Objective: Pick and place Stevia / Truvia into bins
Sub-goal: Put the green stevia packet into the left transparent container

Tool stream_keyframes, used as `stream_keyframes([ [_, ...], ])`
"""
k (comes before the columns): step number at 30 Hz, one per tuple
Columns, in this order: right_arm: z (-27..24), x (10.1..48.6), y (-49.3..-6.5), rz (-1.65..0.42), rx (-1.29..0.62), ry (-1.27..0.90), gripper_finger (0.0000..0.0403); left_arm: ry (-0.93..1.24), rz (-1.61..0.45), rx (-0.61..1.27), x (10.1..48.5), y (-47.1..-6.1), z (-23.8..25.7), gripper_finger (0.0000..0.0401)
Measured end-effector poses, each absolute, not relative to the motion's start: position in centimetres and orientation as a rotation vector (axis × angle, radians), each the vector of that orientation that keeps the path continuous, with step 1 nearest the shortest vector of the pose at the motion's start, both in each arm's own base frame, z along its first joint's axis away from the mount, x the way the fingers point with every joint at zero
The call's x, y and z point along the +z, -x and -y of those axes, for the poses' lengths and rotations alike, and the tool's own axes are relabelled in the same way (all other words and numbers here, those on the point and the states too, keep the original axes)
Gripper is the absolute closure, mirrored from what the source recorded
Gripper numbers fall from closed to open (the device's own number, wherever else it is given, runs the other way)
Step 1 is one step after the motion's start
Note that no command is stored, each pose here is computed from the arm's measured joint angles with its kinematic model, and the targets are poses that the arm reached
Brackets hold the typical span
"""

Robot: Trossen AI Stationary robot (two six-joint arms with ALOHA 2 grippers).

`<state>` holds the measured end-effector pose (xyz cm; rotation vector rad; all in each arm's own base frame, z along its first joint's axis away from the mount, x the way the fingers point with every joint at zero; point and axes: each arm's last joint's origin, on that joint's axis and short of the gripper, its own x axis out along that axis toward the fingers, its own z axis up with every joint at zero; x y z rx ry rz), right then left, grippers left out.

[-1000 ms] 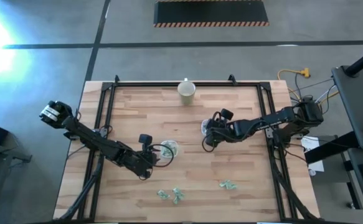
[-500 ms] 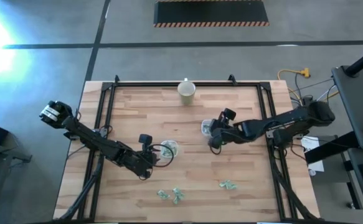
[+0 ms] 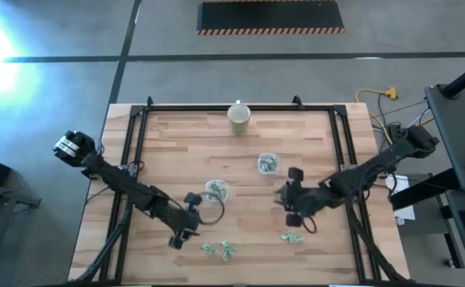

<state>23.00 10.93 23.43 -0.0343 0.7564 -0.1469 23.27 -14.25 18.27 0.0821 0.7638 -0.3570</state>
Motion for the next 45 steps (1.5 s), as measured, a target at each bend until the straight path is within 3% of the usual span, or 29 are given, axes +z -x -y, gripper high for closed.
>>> stream_keyframes([
  [5, -12.5, 23.6, -22.2, -0.745, -0.084, 0.058, 0.0286, -0.121, -0.698, -0.487, 17.1, -23.8, 16.4, 0.0239],
  [20, -13.2, 24.4, -22.0, -0.716, -0.057, 0.043, 0.0308, -0.183, -0.732, -0.586, 15.2, -27.6, 19.2, 0.0239],
  [45, -13.2, 24.4, -22.0, -0.719, -0.056, 0.043, 0.0323, -0.138, -0.818, -0.625, 12.8, -28.9, 18.5, 0.0239],
])
